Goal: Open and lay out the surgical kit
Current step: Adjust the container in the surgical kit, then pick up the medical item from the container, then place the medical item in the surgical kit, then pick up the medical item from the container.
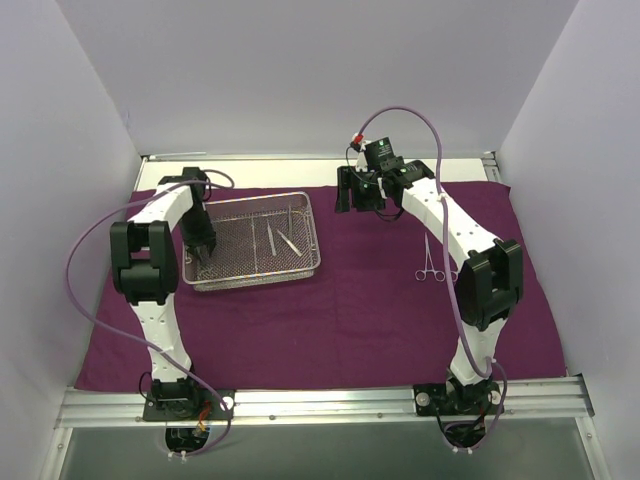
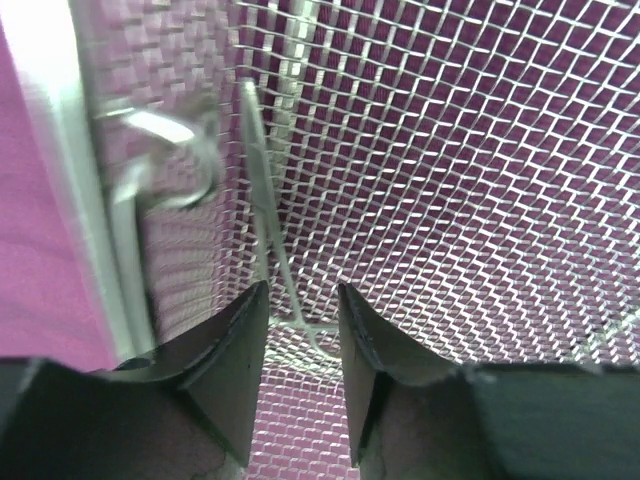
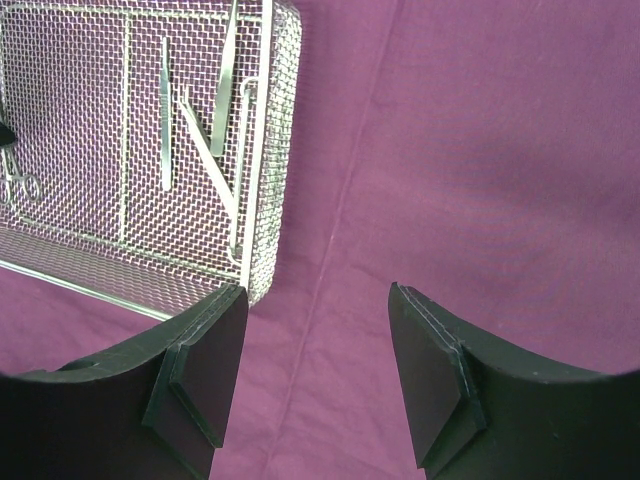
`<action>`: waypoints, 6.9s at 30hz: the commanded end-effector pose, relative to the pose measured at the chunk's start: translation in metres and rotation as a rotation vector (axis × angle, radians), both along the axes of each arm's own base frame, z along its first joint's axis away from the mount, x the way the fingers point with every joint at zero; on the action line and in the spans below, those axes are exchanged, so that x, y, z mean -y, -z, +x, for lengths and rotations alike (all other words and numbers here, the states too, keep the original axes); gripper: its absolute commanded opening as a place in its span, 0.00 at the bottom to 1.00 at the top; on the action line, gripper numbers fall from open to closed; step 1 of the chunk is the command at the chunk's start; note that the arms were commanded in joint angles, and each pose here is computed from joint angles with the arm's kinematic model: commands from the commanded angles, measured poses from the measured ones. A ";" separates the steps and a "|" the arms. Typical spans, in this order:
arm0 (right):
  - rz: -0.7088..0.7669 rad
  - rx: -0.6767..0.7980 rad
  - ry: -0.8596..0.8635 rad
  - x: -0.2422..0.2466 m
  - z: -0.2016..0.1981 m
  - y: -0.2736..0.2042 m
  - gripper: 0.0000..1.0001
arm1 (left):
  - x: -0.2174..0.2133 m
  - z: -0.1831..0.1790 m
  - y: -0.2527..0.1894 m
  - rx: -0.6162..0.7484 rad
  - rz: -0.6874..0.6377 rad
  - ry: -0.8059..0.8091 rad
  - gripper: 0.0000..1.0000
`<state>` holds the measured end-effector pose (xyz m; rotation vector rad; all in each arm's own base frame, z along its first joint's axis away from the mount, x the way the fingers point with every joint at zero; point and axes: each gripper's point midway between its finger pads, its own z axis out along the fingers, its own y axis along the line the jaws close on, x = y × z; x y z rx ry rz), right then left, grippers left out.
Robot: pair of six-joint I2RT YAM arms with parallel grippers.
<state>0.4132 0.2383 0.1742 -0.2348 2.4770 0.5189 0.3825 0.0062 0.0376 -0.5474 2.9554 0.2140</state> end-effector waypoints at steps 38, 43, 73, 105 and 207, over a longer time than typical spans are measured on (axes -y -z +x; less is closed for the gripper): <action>0.006 0.084 0.061 0.011 0.015 -0.035 0.54 | 0.030 0.023 -0.091 0.140 -0.129 0.062 0.02; -0.011 0.074 0.158 0.023 0.017 -0.040 0.50 | 0.067 0.032 -0.112 0.191 -0.155 0.086 0.02; 0.589 -0.058 -0.418 -0.110 -0.081 -0.071 0.45 | 0.245 -0.002 -0.201 0.330 -0.420 0.252 0.02; 0.557 -0.161 -0.396 -0.123 -0.084 -0.023 0.00 | 0.256 -0.013 -0.215 0.353 -0.493 0.303 0.08; -0.198 0.238 -0.007 -0.164 0.079 0.082 0.35 | 0.055 -0.042 -0.156 0.487 -0.257 0.029 0.58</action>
